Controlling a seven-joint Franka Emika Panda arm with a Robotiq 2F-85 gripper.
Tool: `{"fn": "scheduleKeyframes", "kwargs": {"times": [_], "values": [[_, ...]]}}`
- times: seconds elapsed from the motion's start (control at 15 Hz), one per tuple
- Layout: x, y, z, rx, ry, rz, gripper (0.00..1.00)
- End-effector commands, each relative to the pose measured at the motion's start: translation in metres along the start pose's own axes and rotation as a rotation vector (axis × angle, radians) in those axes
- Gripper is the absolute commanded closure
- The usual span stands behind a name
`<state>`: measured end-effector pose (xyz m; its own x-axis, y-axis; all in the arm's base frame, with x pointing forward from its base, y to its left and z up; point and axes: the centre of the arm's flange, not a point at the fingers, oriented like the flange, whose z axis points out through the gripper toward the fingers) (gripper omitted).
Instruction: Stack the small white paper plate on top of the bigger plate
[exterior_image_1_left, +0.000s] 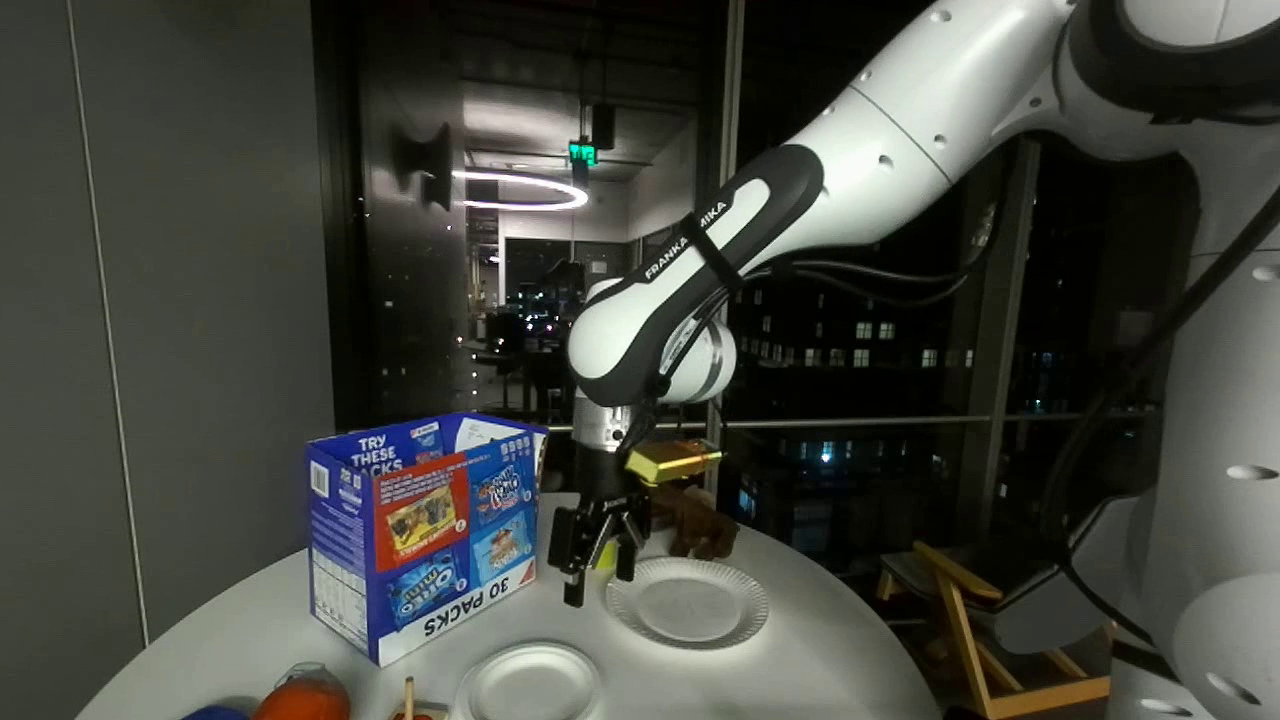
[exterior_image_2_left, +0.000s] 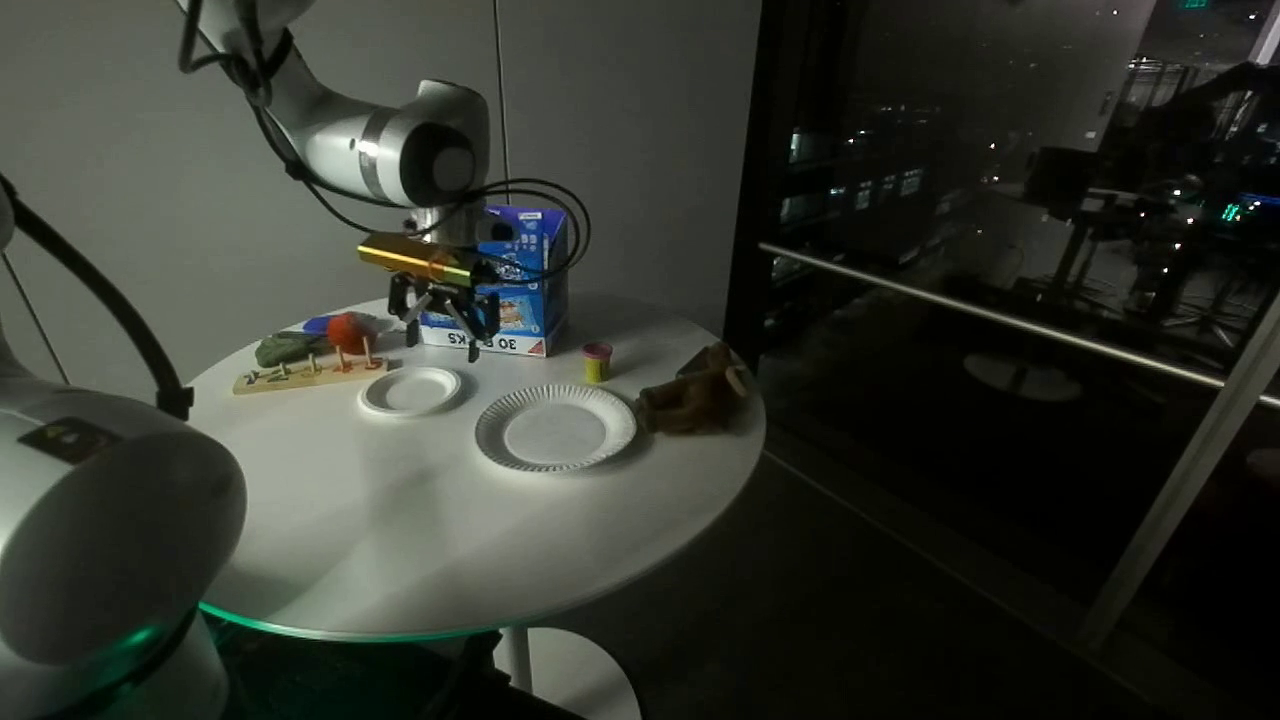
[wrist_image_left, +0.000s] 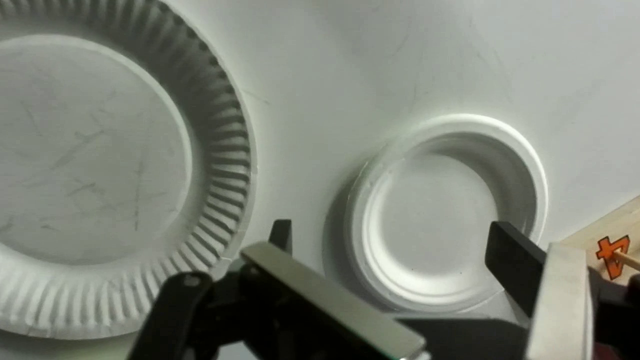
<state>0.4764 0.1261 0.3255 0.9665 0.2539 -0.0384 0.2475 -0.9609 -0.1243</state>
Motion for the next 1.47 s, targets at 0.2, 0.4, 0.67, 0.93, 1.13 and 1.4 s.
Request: {"fn": "scheduleKeyframes", "kwargs": {"times": [0.2,0.4,0.67,0.93,1.13,1.4], "values": [[0.030,0.017,0.045,0.046,0.020,0.005,0.00],[0.034,0.022,0.067,0.043,-0.020,0.017,0.00],[0.040,0.015,0.092,0.055,-0.062,0.015,0.00],[0.041,0.012,0.095,0.053,-0.088,0.006,0.33],[0.041,0.012,0.093,0.049,-0.090,0.009,0.57],[0.041,0.012,0.088,0.058,-0.084,0.010,0.87]]}}
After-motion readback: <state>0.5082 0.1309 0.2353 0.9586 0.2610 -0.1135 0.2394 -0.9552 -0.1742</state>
